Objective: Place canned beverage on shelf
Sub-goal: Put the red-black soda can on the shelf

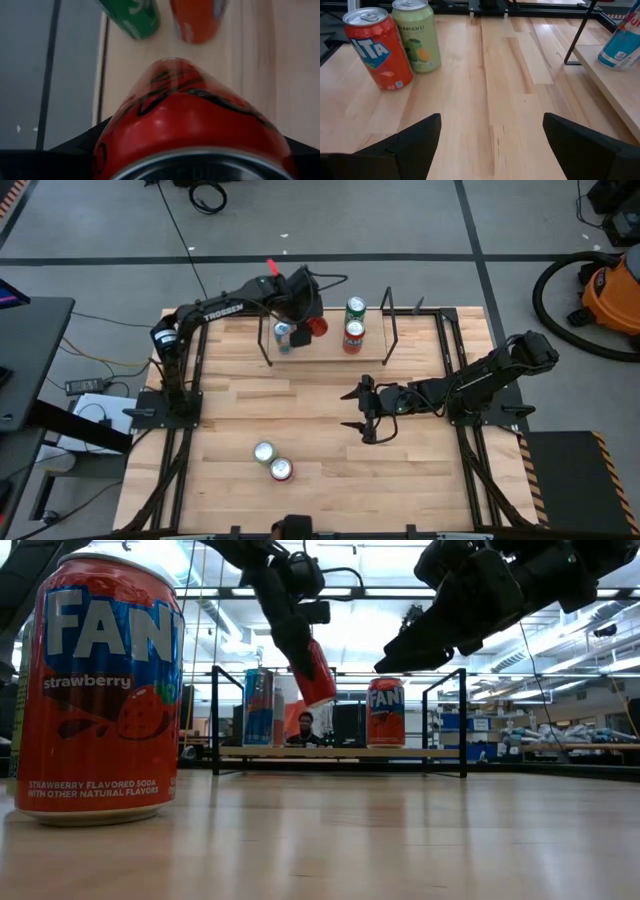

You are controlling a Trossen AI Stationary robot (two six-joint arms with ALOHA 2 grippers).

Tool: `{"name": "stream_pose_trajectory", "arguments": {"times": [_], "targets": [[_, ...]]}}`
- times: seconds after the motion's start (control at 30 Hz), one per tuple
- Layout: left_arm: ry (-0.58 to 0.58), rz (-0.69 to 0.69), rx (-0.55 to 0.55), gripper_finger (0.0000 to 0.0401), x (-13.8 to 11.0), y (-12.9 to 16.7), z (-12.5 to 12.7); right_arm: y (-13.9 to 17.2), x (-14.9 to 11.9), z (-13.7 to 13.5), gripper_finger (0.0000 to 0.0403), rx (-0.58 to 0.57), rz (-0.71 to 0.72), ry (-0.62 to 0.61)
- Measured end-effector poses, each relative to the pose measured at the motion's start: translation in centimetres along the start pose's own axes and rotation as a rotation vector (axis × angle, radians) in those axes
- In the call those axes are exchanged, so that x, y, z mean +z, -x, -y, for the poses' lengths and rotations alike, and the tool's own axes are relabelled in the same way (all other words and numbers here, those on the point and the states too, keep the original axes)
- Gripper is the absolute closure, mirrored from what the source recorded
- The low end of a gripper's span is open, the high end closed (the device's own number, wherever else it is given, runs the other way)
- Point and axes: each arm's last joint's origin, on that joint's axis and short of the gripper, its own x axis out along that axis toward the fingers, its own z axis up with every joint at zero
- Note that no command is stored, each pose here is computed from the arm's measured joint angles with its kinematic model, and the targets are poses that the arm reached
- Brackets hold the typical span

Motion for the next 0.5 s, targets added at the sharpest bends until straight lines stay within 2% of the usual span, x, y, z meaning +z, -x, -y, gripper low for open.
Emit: {"name": "stream_pose_trajectory", "arguments": {"times": [0.5], "targets": [[0.033,0.102,0.055,0.0092,-0.3,0.1,-2.7,0.0,0.1,0.0,0.0041,0.0,0.01,0.038]]}}
